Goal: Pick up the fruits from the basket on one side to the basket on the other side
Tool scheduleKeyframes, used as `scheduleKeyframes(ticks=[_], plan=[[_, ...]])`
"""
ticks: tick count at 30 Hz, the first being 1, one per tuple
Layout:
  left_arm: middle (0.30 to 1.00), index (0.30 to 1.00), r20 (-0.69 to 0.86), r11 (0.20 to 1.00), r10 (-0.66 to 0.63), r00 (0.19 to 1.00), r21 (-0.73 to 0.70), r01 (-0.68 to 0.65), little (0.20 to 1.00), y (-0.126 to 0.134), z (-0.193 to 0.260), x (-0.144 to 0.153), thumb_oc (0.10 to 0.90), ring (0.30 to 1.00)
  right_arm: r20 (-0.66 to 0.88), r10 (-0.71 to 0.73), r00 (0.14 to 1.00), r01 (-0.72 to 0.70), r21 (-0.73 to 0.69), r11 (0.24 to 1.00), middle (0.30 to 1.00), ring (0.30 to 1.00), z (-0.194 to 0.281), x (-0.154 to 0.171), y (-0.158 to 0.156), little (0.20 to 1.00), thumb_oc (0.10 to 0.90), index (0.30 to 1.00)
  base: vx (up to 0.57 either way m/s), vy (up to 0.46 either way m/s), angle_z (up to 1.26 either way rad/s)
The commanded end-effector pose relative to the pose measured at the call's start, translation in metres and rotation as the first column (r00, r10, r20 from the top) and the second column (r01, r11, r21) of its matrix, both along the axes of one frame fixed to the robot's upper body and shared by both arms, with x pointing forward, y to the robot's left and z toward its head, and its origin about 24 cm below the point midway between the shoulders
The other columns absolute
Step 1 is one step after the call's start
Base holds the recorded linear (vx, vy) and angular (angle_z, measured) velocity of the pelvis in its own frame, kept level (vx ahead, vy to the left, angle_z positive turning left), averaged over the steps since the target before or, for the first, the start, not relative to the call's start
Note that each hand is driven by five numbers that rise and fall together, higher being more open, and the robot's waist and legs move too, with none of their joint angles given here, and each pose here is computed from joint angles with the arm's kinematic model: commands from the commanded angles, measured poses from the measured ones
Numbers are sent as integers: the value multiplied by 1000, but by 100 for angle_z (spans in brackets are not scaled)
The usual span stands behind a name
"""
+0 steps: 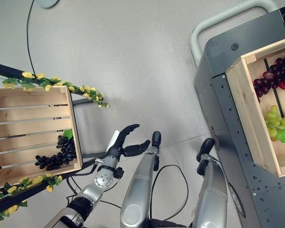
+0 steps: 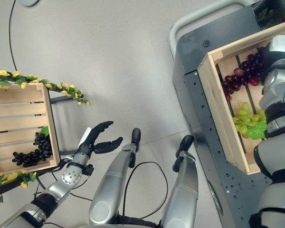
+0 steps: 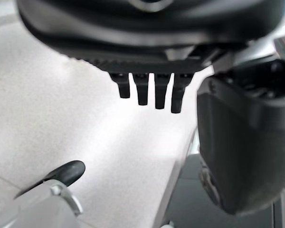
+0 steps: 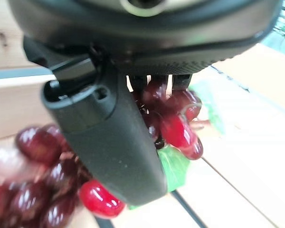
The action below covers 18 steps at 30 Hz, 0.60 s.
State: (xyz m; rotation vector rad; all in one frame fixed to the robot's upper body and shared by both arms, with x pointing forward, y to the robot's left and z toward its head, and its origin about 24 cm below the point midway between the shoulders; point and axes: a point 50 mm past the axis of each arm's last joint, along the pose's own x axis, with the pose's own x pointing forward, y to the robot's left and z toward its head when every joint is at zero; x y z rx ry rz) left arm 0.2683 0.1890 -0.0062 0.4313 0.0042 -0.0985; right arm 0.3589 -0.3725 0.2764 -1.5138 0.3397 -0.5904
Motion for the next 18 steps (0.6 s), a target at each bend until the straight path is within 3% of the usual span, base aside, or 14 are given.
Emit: scheduleKeyframes(ticks=[1,10,14,18], plan=[[900,900,109,998,27,994,-51,-22,900,12,17,-8,800,900,37,-21,999,20,38,999,300,300,-16,-10,-15,300,400,300,-64,19,-1],[900,900,62,995,94,994,-47,-91,900,18,4,-13,800,900,232,89,969,-73,-76,994,300,300,-13,-14,-10,300,400,300,-29,42,-3],[900,900,-9,987,141,990,-70,-142,900,25,-7,-14,800,900,320,146,936,-137,-52,989,300,300,-11,-14,-3,300,400,300,22,31,-6],[900,900,-28,987,110,993,-112,-113,900,24,-10,-15,800,900,395,174,902,-185,-10,983,300,300,-12,-16,2,300,400,300,34,21,-9]])
